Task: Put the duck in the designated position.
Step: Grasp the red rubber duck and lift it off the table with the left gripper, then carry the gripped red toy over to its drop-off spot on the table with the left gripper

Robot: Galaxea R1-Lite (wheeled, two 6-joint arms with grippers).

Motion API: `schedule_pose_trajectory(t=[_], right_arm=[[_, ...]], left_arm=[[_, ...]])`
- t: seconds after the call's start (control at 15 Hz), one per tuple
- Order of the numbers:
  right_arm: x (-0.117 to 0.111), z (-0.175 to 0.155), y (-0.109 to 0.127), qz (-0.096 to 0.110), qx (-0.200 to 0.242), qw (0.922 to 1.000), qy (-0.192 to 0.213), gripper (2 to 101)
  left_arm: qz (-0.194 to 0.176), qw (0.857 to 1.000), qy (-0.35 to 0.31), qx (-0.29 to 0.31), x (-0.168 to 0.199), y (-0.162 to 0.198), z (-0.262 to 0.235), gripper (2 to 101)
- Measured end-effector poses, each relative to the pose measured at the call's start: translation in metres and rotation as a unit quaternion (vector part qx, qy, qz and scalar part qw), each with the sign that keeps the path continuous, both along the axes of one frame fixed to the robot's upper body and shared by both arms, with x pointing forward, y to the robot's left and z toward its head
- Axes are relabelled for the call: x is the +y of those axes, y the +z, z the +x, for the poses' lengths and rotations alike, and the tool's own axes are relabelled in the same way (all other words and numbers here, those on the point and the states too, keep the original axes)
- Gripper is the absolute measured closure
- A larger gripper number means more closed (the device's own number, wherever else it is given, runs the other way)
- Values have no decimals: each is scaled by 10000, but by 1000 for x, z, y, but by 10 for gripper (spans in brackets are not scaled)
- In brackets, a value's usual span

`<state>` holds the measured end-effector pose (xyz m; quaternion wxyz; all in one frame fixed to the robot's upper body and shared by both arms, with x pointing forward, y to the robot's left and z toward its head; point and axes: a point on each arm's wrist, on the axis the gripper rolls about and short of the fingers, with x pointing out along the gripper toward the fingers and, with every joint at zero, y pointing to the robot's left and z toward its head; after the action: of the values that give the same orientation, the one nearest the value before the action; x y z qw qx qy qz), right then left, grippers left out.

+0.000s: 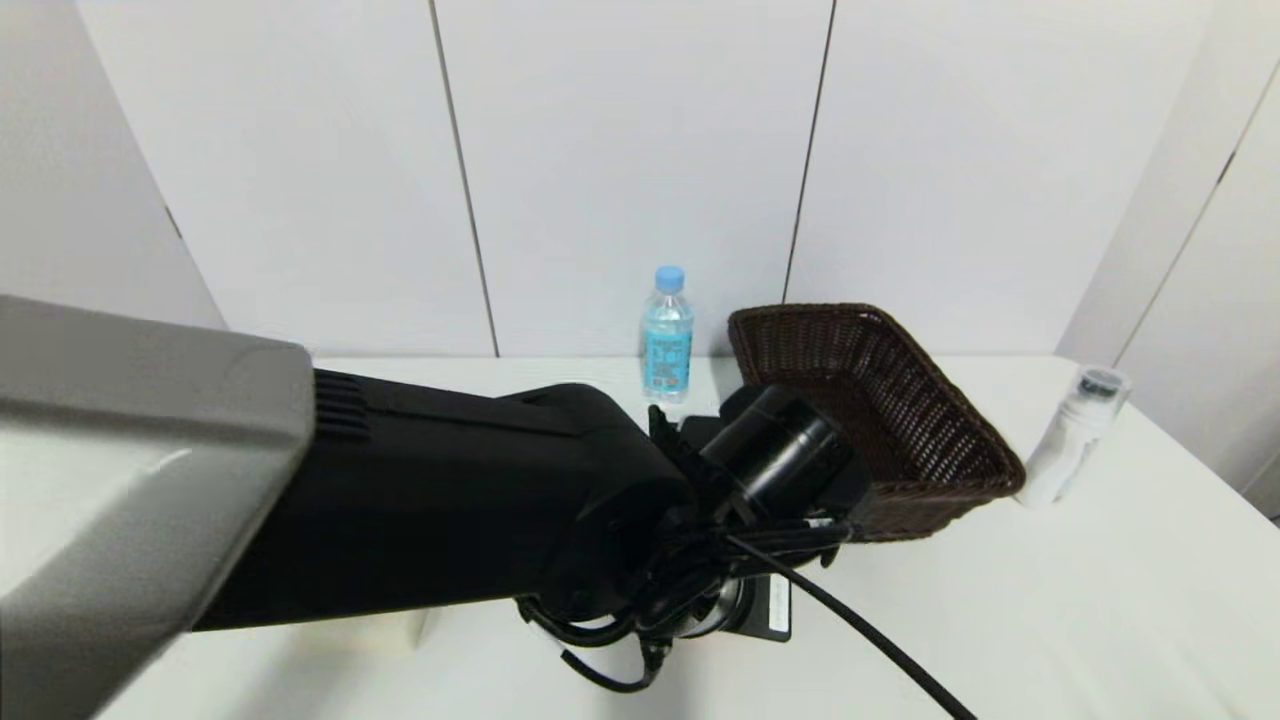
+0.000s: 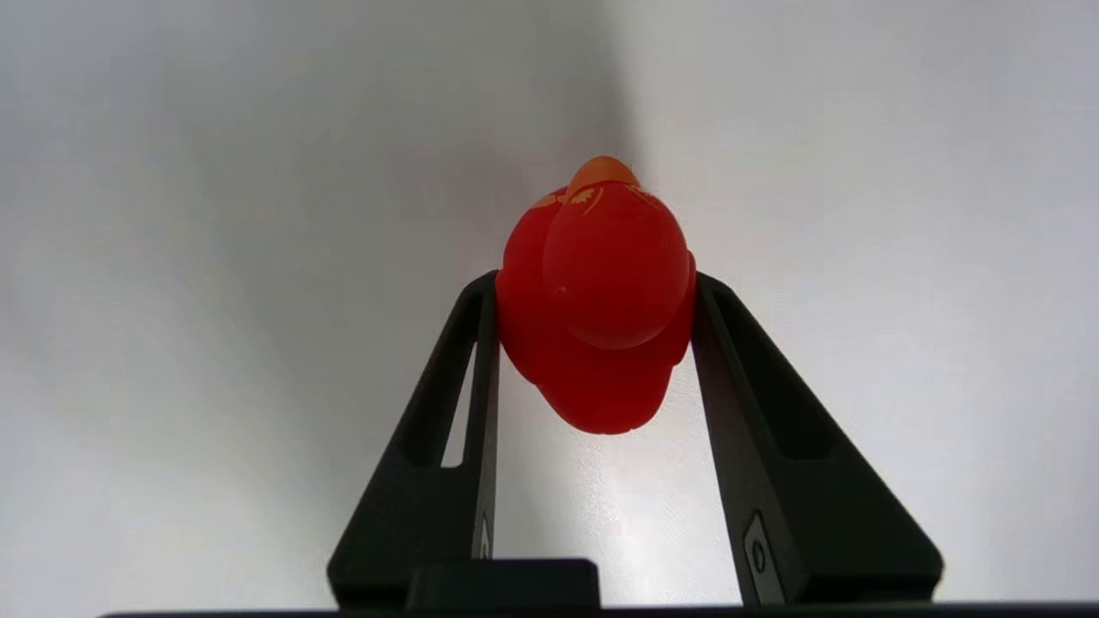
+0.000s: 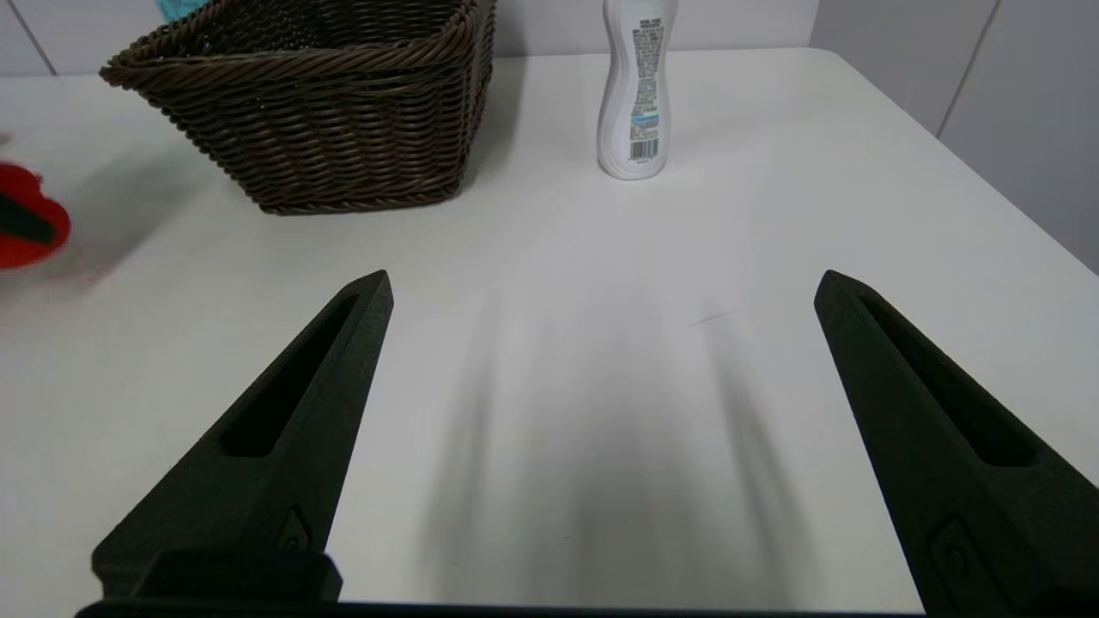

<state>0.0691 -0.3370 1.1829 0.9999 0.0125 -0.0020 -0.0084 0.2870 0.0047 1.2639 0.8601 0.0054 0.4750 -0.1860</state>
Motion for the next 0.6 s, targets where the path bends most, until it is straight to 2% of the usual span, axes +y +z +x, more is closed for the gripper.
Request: schedule_pose_trajectory(t=[0.13, 0.4, 0.6], right_arm=[[0, 0, 0, 0, -2, 10000, 0, 49], [0, 0, 0, 0, -2, 10000, 0, 49], [0, 0, 0, 2, -2, 10000, -2, 49]], left_arm=[[-271, 9994, 59, -202, 7, 22, -3, 623], [-843, 9888, 579, -1085, 33, 70, 6, 629], [-916, 9784, 898, -1621, 73, 102, 27, 631]])
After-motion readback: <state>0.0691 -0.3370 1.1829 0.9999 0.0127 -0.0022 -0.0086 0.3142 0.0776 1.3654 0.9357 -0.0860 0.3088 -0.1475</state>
